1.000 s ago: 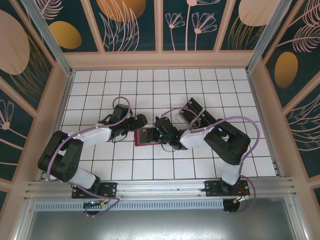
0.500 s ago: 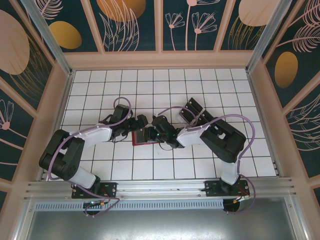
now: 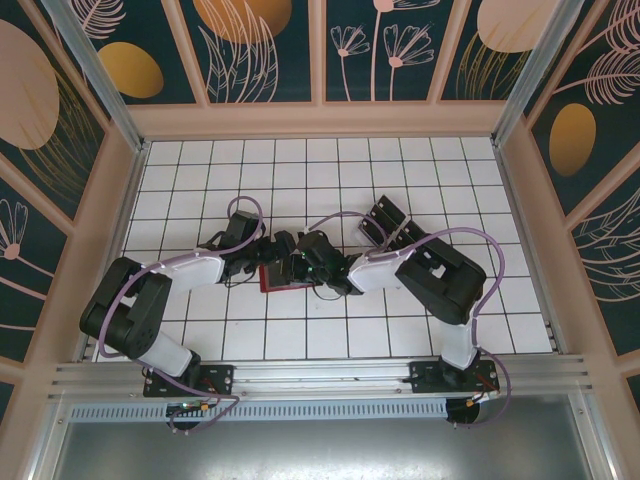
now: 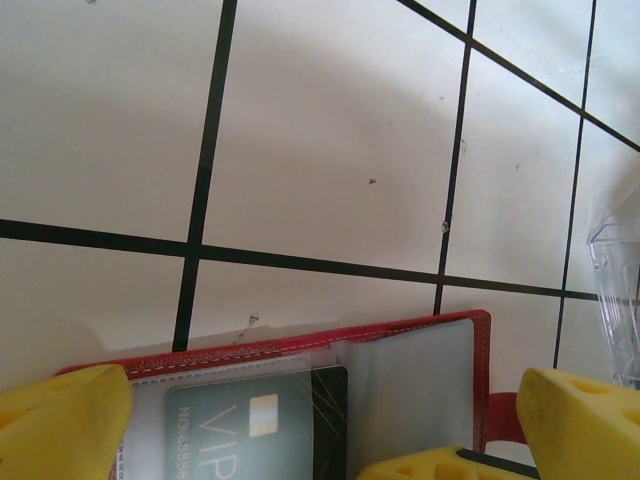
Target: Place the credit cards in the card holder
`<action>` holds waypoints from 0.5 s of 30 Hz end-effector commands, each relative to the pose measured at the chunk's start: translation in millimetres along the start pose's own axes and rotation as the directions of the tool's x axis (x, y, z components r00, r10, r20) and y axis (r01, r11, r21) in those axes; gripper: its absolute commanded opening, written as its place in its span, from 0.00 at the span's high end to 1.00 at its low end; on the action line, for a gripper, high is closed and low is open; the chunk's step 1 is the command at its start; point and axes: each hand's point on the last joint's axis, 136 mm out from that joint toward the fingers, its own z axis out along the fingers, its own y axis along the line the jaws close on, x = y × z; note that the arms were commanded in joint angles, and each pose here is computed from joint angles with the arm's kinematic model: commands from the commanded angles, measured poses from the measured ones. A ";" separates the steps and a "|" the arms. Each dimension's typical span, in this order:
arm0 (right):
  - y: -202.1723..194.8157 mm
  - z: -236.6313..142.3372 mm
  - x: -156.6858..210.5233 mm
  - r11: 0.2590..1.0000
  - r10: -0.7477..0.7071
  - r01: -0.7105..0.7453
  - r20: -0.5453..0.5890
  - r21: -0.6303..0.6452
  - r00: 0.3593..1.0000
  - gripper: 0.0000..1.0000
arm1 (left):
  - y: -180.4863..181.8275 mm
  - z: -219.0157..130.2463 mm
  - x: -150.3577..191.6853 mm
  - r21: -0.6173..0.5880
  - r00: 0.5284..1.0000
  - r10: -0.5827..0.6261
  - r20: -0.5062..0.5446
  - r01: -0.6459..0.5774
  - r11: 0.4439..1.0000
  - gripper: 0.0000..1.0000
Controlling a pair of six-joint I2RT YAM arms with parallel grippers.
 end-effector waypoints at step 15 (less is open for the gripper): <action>-28.1 -18.5 0.0 0.997 0.004 -0.006 0.025 0.082 1.000 0.71 | -8.2 -11.6 -26.7 -0.078 0.996 0.079 0.051 -0.075 0.994 0.01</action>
